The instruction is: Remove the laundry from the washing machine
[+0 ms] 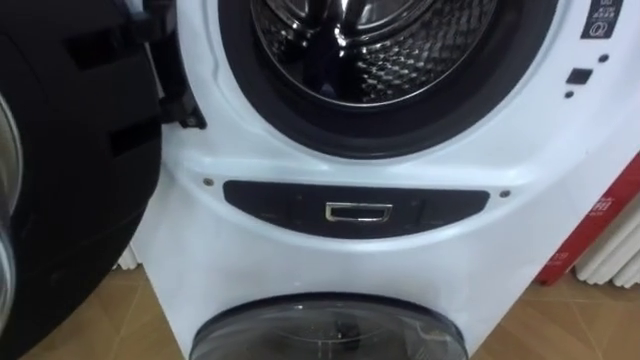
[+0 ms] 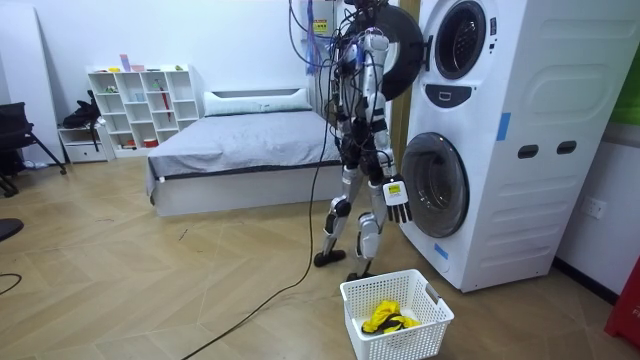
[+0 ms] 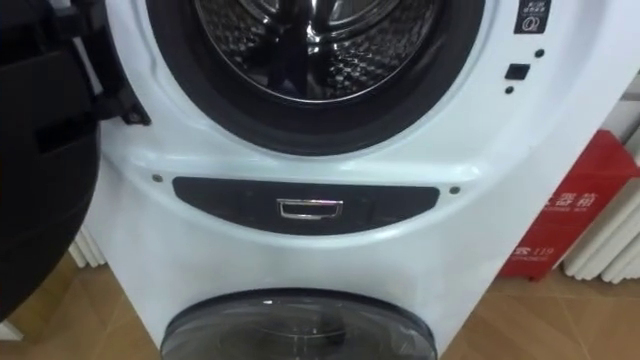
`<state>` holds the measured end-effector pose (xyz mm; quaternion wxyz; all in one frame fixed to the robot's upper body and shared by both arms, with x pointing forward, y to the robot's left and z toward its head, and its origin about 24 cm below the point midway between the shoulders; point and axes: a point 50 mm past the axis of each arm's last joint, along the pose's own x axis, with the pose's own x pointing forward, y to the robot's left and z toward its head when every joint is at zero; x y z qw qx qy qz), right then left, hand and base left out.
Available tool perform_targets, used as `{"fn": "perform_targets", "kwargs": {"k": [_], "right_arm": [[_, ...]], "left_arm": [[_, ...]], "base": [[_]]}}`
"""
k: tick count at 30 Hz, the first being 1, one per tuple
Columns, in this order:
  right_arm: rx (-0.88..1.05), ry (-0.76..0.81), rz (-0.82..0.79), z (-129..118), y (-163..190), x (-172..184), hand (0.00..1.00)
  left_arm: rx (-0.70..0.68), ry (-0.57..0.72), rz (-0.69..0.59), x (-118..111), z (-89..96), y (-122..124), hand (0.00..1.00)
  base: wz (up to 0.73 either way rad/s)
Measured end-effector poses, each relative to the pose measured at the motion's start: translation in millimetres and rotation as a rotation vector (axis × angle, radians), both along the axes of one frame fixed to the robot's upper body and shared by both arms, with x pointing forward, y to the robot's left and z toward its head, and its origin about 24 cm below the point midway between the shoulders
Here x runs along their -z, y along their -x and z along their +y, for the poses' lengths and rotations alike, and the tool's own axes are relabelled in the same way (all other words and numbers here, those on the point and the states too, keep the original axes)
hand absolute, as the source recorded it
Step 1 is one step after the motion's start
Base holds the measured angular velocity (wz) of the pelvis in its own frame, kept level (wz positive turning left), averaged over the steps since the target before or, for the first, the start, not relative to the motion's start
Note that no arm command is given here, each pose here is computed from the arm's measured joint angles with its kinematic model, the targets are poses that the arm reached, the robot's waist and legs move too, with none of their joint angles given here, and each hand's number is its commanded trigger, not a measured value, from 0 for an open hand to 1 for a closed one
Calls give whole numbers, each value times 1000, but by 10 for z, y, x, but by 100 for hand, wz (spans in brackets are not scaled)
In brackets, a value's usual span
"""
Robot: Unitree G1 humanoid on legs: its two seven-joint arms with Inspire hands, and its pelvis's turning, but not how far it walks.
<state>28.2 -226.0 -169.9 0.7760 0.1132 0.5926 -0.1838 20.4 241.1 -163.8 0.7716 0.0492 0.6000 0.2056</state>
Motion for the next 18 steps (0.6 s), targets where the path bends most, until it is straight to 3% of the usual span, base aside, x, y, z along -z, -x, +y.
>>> {"fn": "perform_targets", "kwargs": {"k": [3,8,12,18], "right_arm": [[-15,-18,4,6,0,2,0],[-79,3,2,-44,-34,-12,0],[-104,43,-10,-155,-64,-44,0],[-4,47,-44,-196,-68,-56,0]], "left_arm": [[-20,-3,-4,-8,33,22,0],[-7,14,-83,-45,48,-179,0],[18,76,-83,-13,-68,-208,0],[157,92,-189,-80,-171,-788,0]], "base": [[-11],[-9],[-5],[35]]}}
